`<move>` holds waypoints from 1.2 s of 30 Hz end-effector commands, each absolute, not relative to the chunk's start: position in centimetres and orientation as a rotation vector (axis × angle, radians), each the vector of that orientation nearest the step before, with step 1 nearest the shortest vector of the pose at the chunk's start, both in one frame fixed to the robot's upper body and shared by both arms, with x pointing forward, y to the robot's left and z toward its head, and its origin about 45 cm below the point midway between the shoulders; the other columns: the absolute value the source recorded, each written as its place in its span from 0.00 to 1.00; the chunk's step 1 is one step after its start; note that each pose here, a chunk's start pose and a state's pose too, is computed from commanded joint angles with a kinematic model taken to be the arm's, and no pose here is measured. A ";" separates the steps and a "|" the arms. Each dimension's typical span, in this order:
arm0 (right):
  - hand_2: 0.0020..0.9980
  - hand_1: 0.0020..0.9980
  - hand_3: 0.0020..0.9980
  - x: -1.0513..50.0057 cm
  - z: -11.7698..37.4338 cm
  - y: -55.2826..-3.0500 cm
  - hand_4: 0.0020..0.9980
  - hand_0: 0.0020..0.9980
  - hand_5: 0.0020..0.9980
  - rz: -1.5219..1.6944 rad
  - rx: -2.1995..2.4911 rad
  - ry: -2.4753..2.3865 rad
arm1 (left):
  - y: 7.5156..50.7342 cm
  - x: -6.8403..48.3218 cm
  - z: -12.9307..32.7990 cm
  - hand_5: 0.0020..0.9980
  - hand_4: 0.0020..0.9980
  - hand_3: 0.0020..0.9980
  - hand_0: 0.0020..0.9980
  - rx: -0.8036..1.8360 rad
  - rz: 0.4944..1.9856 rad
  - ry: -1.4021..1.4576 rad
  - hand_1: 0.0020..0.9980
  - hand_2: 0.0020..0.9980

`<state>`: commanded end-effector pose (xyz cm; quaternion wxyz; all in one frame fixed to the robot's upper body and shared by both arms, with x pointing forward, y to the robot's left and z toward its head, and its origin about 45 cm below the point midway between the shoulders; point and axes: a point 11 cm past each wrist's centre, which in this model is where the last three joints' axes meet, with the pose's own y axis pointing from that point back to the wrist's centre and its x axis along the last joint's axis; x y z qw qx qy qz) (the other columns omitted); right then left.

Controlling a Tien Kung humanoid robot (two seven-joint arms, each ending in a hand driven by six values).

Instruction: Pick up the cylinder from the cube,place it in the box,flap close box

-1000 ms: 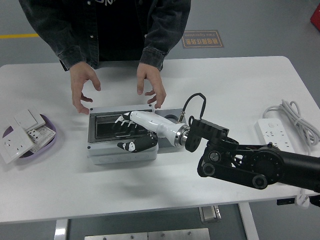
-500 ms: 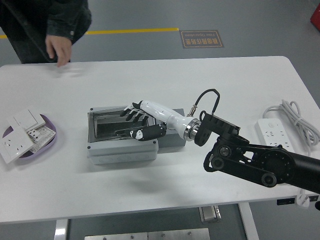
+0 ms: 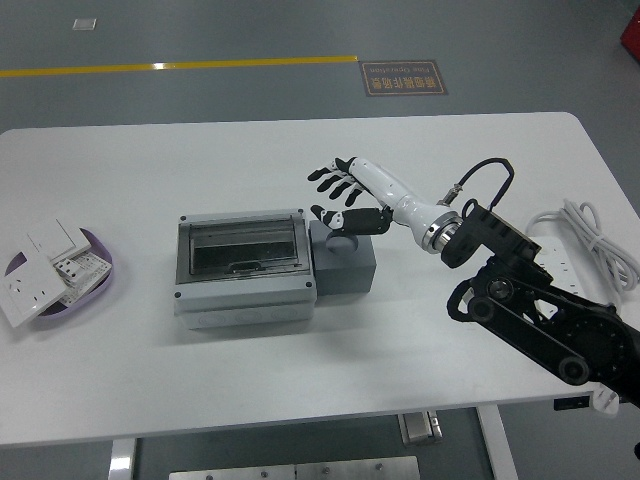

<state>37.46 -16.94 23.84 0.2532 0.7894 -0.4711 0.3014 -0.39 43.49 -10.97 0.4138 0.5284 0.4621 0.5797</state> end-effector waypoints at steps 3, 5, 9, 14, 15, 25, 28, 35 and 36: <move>0.66 0.60 0.72 37.4 23.7 -18.6 0.64 0.50 0.30 0.805 2.111 -1.403 | 43.3 -0.7 -11.0 0.29 0.73 0.64 0.64 1.332 1.452 1.169 0.66 0.59; 0.65 0.59 0.70 37.2 23.4 -20.4 0.61 0.51 0.32 0.776 2.085 -1.499 | 43.3 -1.0 -11.0 0.29 0.73 0.64 0.64 1.335 1.450 1.175 0.67 0.59; 0.65 0.59 0.70 36.4 22.6 -24.0 0.61 0.51 0.32 0.709 2.045 -1.665 | 43.4 -1.8 -11.0 0.29 0.73 0.64 0.64 1.346 1.447 1.186 0.67 0.59; 0.65 0.59 0.69 34.9 21.2 -28.3 0.61 0.52 0.33 0.569 2.006 -1.903 | 43.7 -3.6 -10.9 0.29 0.73 0.64 0.64 1.375 1.436 1.206 0.67 0.59; 0.65 0.59 0.69 34.5 20.8 -29.1 0.61 0.52 0.33 0.541 1.999 -1.948 | 43.8 -4.0 -10.9 0.29 0.73 0.64 0.64 1.382 1.434 1.212 0.67 0.59; 0.64 0.59 0.68 33.2 20.3 -32.6 0.61 0.54 0.33 0.375 2.014 -2.265 | 43.5 -6.2 -10.9 0.29 0.73 0.64 0.64 1.407 1.409 1.242 0.67 0.59; 0.64 0.59 0.68 33.0 20.2 -32.8 0.61 0.54 0.33 0.329 2.031 -2.307 | 43.4 -6.6 -10.9 0.29 0.73 0.64 0.64 1.411 1.405 1.248 0.67 0.59; 0.64 0.59 0.67 32.5 19.5 -33.0 0.61 0.56 0.32 0.266 2.041 -2.328 | 43.5 -7.8 -10.7 0.29 0.73 0.64 0.64 1.430 1.398 1.266 0.67 0.59; 0.64 0.59 0.67 32.5 19.4 -33.1 0.61 0.56 0.32 0.262 2.043 -2.326 | 43.5 -8.0 -10.7 0.29 0.73 0.64 0.64 1.430 1.398 1.269 0.67 0.59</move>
